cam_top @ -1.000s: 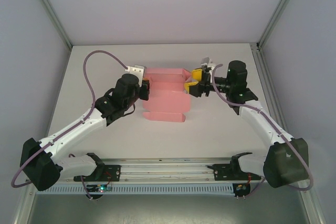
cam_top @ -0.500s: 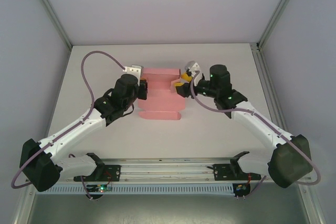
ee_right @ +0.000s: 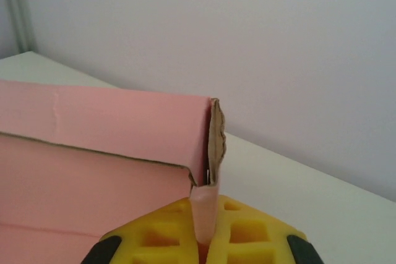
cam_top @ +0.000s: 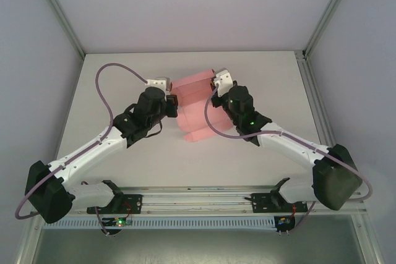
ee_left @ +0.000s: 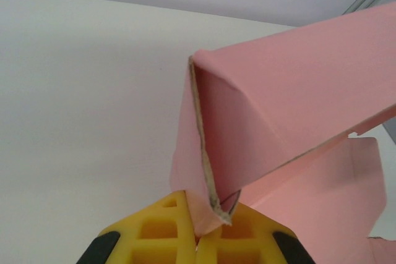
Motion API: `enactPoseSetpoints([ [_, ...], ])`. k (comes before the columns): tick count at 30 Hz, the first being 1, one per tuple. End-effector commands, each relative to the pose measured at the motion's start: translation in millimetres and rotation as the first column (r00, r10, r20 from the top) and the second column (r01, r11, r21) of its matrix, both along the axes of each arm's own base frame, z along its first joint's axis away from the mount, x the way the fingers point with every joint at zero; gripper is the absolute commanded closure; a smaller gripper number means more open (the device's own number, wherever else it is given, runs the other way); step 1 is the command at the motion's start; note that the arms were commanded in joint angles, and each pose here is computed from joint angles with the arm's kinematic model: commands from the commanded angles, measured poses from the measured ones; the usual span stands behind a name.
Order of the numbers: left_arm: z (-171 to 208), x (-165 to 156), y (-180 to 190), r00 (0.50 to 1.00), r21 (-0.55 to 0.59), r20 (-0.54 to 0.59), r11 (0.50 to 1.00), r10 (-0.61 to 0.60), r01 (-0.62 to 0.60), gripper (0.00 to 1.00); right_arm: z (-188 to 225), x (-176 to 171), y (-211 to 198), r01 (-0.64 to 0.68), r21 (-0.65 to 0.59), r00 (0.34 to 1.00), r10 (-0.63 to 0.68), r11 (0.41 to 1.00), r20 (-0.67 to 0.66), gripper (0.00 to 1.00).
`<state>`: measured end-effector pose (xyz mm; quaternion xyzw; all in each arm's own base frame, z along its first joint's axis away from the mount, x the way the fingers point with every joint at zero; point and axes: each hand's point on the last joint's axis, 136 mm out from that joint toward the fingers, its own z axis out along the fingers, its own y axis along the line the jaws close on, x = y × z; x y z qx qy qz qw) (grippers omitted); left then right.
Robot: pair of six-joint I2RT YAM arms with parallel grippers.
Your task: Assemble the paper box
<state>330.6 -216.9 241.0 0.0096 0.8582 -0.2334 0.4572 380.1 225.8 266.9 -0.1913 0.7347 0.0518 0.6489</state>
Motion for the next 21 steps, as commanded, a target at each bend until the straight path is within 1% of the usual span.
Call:
enactPoseSetpoints([
  [1,22,-1,-9,0.999,-0.144,-0.028,0.989,0.042,-0.045,1.0,5,22,-61,0.35,-0.027,0.935,-0.347,0.936,0.069,1.0],
  [3,26,-3,-15,0.998,-0.176,-0.037,0.983,0.042,-0.048,1.0,0,28,-69,0.416,-0.076,0.908,-0.41,0.906,0.083,1.0],
  [5,27,-4,-16,0.996,-0.2,-0.06,0.977,0.068,-0.078,1.0,-3,32,-76,0.473,-0.139,0.881,-0.46,0.87,0.113,1.0],
  [9,29,-3,-16,0.99,-0.229,-0.096,0.966,0.104,-0.123,1.0,-7,41,-86,0.561,-0.282,0.828,-0.524,0.778,0.2,1.0],
  [11,31,-1,-15,0.987,-0.234,-0.105,0.962,0.12,-0.142,1.0,-7,45,-90,0.596,-0.342,0.803,-0.545,0.727,0.242,1.0],
  [16,29,0,-14,0.982,-0.238,-0.124,0.956,0.143,-0.17,1.0,-10,52,-91,0.64,-0.455,0.766,-0.561,0.619,0.314,1.0],
  [20,26,1,-14,0.979,-0.239,-0.133,0.953,0.156,-0.184,1.0,-7,58,-89,0.686,-0.513,0.723,-0.566,0.516,0.397,1.0],
  [21,25,2,-13,0.977,-0.237,-0.135,0.953,0.163,-0.191,1.0,-8,60,-88,0.691,-0.524,0.717,-0.566,0.498,0.407,1.0],
])
